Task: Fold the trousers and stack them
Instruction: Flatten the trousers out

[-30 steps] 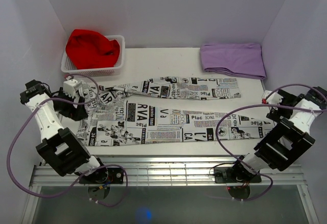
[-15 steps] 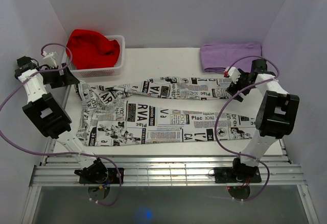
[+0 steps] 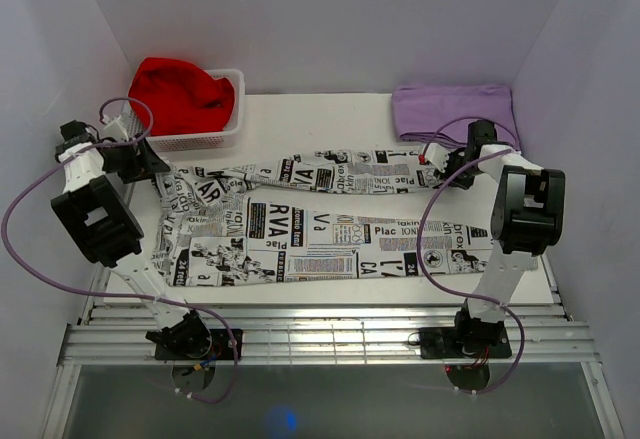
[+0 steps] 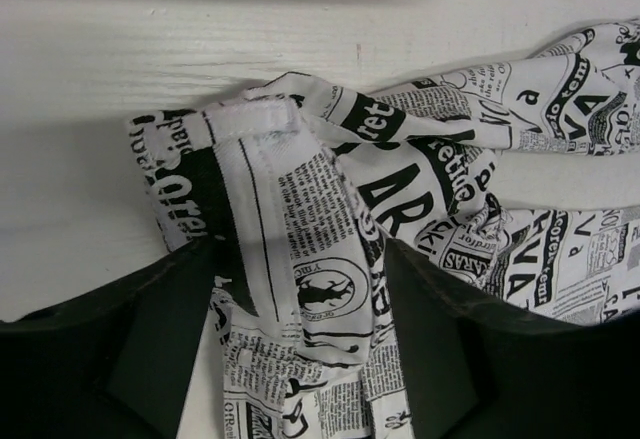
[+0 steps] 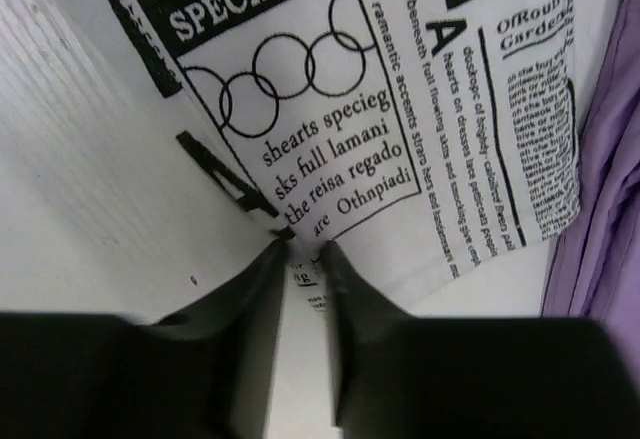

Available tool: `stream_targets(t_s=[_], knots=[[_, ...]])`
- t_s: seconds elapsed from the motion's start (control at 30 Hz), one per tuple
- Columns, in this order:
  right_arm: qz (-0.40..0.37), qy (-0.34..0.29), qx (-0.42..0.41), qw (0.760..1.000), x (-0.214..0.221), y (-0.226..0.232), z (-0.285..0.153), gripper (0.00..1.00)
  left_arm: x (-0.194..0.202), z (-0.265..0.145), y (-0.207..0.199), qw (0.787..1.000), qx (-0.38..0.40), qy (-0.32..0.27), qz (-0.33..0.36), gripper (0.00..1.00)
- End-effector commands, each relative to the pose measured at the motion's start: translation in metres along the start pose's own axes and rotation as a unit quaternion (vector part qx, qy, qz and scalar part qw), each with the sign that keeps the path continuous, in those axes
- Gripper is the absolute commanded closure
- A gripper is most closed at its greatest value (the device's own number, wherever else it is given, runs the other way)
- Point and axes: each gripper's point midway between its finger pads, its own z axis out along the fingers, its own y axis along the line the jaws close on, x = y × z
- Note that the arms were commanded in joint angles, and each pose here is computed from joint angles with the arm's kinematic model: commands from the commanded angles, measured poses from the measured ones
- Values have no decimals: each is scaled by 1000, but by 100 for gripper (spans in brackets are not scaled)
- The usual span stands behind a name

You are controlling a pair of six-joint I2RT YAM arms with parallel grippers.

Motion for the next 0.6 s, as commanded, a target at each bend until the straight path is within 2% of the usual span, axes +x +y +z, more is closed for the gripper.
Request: stream_targets(t_s=[0.0,0.03,0.13,0.23,0.33,0.57], knots=[[-8,38,-32,999,21,17,10,79,-5,-13,-9,999,-3,-29,28,25],[-5,28,-31,999,16,17,1,92,-2,-12,-8,999,-5,-28,29,35],[-1,4,-19,1000,1,15,-31,92,9,-8,-1,999,-19,-22,43,47],[6,-15,-7,1000,-12,15,-72,92,22,-7,3,998,-27,-9,64,65],[-3,-28,19,999,-19,12,-111,92,28,-14,2,995,-38,-17,91,98],[25,-40,105,993,-6,-1,-192,92,20,-54,-16,978,-54,-97,179,100]])
